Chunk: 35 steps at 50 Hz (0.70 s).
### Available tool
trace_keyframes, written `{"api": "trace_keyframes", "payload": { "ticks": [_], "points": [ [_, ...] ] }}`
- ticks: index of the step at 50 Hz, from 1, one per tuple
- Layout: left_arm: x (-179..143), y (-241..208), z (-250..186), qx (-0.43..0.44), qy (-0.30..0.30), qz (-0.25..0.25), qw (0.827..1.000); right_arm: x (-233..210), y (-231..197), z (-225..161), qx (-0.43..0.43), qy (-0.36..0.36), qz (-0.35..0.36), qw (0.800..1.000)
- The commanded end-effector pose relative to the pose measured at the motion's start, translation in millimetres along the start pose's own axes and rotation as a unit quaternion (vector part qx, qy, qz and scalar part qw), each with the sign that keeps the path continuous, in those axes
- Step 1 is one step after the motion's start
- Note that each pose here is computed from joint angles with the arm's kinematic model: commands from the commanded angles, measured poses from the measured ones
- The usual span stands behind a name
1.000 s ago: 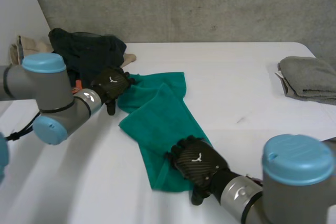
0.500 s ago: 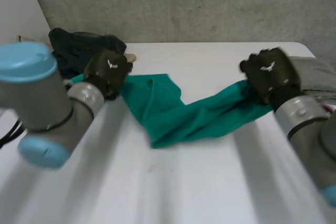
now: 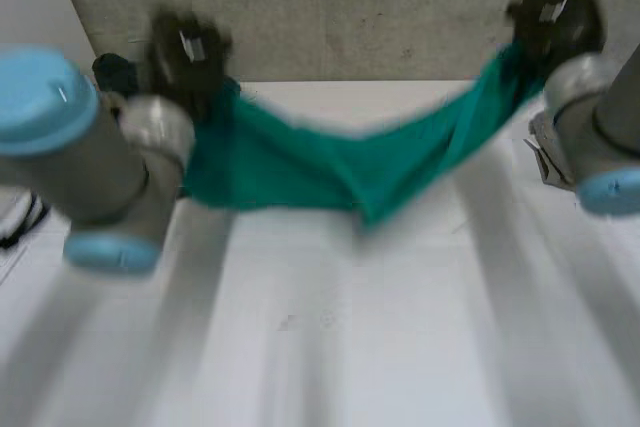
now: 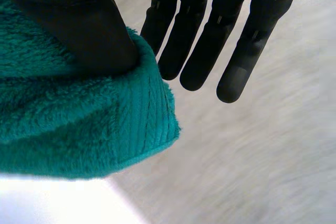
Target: Fold the laundry.
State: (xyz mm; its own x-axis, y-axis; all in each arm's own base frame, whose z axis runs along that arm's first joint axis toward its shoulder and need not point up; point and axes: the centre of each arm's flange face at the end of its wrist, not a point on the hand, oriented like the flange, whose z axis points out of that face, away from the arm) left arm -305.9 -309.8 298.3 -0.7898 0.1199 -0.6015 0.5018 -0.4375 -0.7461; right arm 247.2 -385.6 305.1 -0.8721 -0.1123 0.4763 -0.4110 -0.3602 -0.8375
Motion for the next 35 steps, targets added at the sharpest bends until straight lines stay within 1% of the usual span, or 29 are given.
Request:
{"api": "trace_keyframes", "payload": {
  "ticks": [1,4,5,8,9,11,12,15,16,18,19,21,24,27,30,34,35],
  "points": [
    [-46,-47,31,0.092,-0.121,-0.025,0.988,40,-53,27,0.121,0.084,0.098,0.984],
    [-42,-45,20,0.078,-0.103,-0.030,0.991,42,-57,25,0.119,0.080,0.105,0.984],
    [-35,-38,6,0.057,-0.080,-0.031,0.995,40,-53,23,0.105,0.073,0.104,0.986],
    [-23,-23,-19,0.021,-0.044,-0.031,0.998,34,-42,19,0.067,0.055,0.103,0.991],
    [-13,-10,-36,-0.005,-0.016,-0.027,0.999,30,-33,17,0.040,0.040,0.102,0.993],
    [0,3,-56,-0.029,0.011,-0.022,0.999,23,-18,15,0.010,0.022,0.101,0.995],
    [12,11,-76,-0.048,0.039,-0.018,0.998,18,2,14,-0.026,0.006,0.100,0.995],
    [31,20,-106,-0.072,0.081,-0.015,0.994,12,30,12,-0.077,-0.019,0.099,0.992],
    [45,25,-127,-0.085,0.113,-0.011,0.990,4,47,7,-0.112,-0.038,0.101,0.988],
    [54,29,-143,-0.097,0.138,-0.007,0.986,-4,61,3,-0.141,-0.055,0.102,0.983],
    [63,32,-160,-0.107,0.163,-0.004,0.981,-12,76,-1,-0.172,-0.069,0.097,0.978],
    [72,33,-177,-0.116,0.190,-0.001,0.975,-19,90,-5,-0.199,-0.082,0.088,0.973],
    [84,30,-204,-0.124,0.238,0.006,0.963,-28,112,-13,-0.237,-0.102,0.053,0.965],
    [86,25,-216,-0.130,0.263,0.010,0.956,-25,126,-15,-0.257,-0.101,0.020,0.961],
    [83,21,-216,-0.132,0.267,0.012,0.955,-18,129,-16,-0.267,-0.082,0.010,0.960],
    [66,4,-202,-0.112,0.237,0.002,0.965,-12,128,-17,-0.275,-0.055,0.005,0.960],
    [56,-3,-193,-0.102,0.215,-0.005,0.971,-11,128,-19,-0.275,-0.054,0.006,0.960]
  ]
}}
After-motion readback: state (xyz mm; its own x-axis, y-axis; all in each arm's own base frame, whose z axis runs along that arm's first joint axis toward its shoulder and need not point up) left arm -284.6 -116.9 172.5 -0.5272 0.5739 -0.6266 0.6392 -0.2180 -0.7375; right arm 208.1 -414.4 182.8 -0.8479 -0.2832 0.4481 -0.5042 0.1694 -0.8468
